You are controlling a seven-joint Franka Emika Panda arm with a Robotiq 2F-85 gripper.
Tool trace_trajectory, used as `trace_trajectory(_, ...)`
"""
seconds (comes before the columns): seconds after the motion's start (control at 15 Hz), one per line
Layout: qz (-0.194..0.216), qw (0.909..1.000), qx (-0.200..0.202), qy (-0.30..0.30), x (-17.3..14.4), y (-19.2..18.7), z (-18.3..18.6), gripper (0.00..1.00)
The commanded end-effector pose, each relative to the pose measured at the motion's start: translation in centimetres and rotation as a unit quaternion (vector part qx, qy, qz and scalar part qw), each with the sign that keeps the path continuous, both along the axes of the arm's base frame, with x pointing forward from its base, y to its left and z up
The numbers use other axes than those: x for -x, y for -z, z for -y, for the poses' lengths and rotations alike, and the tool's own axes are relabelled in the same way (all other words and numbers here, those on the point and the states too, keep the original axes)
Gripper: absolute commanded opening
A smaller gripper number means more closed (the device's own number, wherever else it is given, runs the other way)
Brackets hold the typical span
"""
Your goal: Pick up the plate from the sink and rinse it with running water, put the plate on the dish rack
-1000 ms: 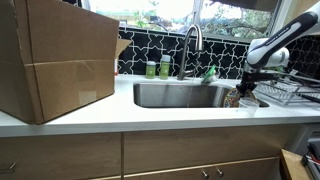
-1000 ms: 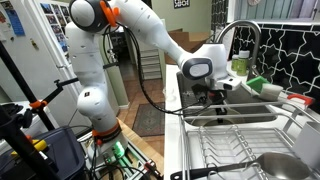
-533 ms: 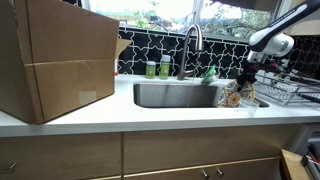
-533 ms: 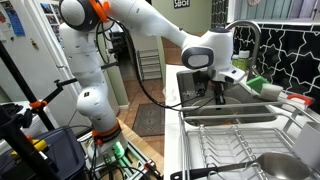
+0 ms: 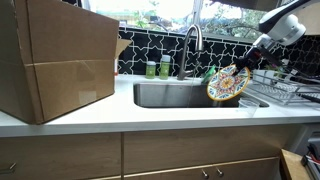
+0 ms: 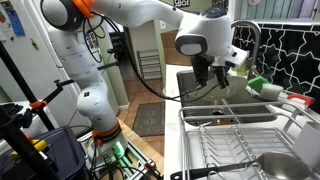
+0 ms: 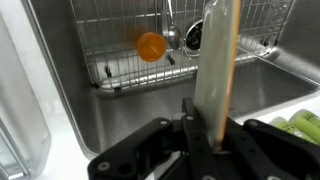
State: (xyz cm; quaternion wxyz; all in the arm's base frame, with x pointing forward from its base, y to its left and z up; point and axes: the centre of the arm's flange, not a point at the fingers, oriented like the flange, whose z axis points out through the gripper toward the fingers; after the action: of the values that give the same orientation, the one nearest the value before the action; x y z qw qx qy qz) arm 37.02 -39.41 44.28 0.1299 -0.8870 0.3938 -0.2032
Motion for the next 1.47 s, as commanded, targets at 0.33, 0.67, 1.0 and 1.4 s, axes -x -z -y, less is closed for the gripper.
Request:
trace_trajectory(0.33, 0.027, 0.9995, 0.014, -0.012, 1.1, -1.9, -0.1, 0.11)
trace_trajectory(0.67, 0.099, 0.9912, -0.088, 0.006, -1.6, 0.9, 0.2, 0.03)
trace_trajectory(1.0, 0.113, 0.9854, -0.127, -0.002, -3.2, 3.9, 1.1, 0.03)
trace_trajectory(1.4, 0.146, 0.9741, -0.168, -0.041, -5.0, 6.5, 1.8, 0.03)
